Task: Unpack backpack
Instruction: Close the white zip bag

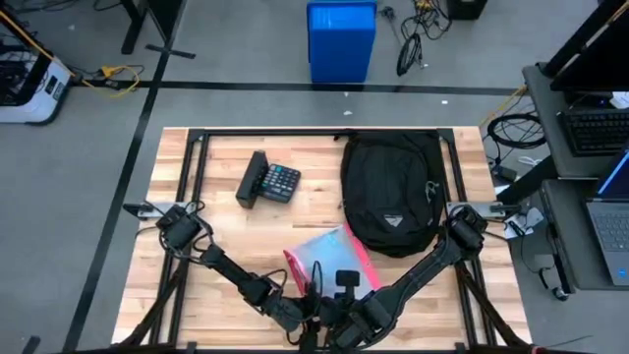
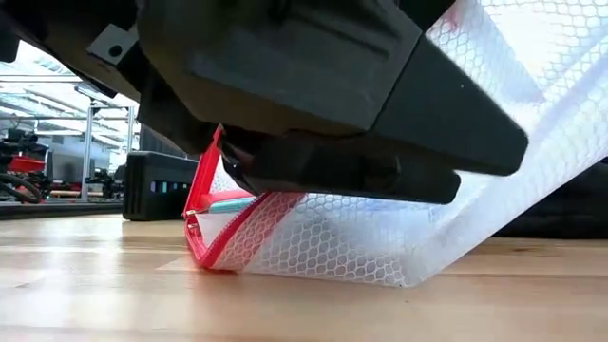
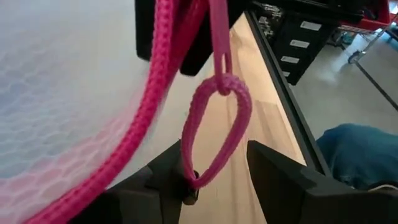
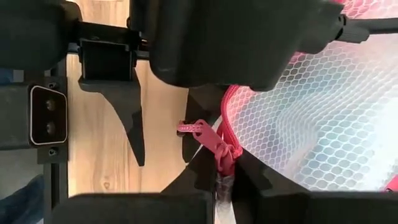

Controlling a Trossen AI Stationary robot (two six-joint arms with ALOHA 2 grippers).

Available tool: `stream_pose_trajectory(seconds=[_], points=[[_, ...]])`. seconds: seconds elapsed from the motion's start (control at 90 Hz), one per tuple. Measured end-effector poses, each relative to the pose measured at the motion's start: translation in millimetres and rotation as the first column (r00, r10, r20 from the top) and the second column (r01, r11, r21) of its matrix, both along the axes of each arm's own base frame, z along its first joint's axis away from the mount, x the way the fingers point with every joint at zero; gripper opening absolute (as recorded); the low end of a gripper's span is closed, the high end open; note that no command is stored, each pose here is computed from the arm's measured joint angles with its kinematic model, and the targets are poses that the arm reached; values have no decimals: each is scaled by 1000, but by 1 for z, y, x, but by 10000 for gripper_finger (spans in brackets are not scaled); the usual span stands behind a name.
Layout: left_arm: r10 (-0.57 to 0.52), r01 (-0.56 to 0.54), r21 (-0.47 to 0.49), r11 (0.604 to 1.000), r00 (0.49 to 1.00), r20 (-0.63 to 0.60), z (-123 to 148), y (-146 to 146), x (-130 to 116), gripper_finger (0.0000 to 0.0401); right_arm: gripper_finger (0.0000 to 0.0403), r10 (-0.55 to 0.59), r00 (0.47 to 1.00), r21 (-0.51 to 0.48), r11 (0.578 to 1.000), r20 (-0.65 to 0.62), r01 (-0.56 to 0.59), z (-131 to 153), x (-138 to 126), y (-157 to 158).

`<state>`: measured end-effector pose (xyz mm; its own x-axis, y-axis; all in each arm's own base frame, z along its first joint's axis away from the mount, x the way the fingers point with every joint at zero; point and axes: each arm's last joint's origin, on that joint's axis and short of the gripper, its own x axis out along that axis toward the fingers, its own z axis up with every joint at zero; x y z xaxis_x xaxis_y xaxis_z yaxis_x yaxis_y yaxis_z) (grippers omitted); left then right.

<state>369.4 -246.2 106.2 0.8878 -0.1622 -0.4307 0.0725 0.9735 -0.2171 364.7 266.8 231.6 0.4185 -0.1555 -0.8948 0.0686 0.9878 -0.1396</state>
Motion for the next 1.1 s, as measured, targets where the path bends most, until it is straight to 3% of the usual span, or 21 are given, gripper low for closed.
stream_pose_trajectory(seconds=[0.222,0.544,0.833,1.1], points=[[8,-8,7,1000,1000,-6,-1,1,0,151,3,0,1000,0,1000,0,0,0,0,0],[-7,7,-4,1000,1000,-7,0,2,1,97,4,0,1000,0,1000,0,0,0,0,0],[-25,25,-14,1000,1000,-12,0,2,2,93,4,0,1000,0,1000,1,0,0,0,0],[-21,21,-13,1000,1000,-12,0,3,2,66,4,0,1000,0,1000,0,0,0,0,0]])
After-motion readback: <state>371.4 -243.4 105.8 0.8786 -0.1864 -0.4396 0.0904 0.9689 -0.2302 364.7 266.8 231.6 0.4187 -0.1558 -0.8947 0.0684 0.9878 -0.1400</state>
